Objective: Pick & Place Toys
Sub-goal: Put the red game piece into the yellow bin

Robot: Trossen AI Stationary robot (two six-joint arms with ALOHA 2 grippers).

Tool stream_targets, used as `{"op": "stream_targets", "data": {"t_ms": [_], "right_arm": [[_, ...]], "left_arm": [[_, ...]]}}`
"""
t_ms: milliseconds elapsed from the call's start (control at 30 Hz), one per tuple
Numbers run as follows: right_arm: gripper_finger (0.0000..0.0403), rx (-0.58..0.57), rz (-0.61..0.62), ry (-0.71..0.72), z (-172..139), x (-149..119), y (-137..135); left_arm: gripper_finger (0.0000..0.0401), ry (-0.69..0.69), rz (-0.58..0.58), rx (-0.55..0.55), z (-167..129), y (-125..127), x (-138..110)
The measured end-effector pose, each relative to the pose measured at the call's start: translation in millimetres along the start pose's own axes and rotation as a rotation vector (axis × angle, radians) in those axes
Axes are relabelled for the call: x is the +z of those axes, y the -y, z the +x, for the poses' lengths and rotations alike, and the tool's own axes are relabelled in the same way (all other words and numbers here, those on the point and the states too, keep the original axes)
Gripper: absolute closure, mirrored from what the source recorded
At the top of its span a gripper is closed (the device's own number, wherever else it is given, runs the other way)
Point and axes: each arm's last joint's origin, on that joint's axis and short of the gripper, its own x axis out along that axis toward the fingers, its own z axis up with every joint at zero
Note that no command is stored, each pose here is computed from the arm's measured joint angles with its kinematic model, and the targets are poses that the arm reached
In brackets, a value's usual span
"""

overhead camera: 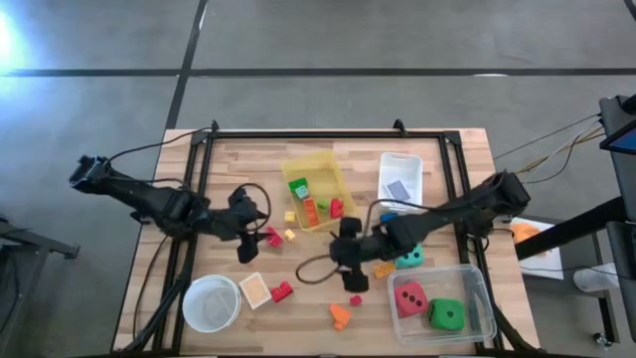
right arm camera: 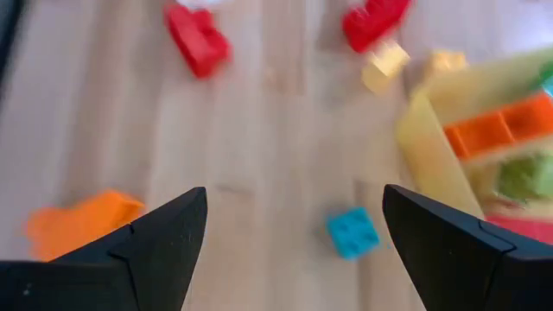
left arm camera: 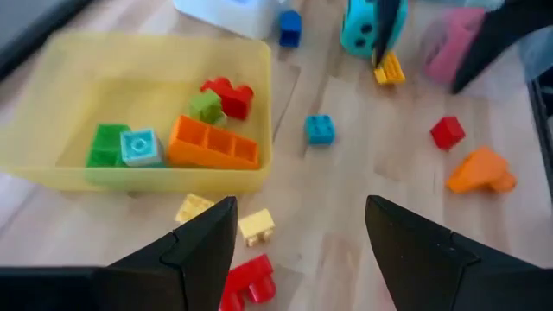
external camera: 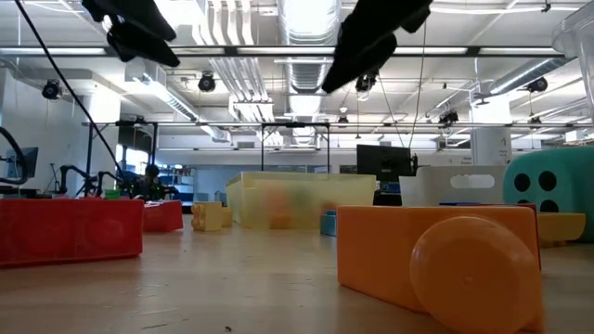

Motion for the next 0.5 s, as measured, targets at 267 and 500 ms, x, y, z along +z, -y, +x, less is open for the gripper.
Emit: {"op": "stream_targets", "data": {"t_ms": [267, 500], "right_arm": [[0.0060, 0.026, -0.066, 0.063, 0.5, -8.1, -21.5], [0.0060, 0.041, -0.106, 0.057, -0.7, -12.6, -30.4]], "left_arm": [[0.0143, -0.182, 0.279, 0.009, 38.0, -3.7, -5.3], [0.0143, -0.346, 0.435, 0.044, 67.2, 2.3, -14.8]]}}
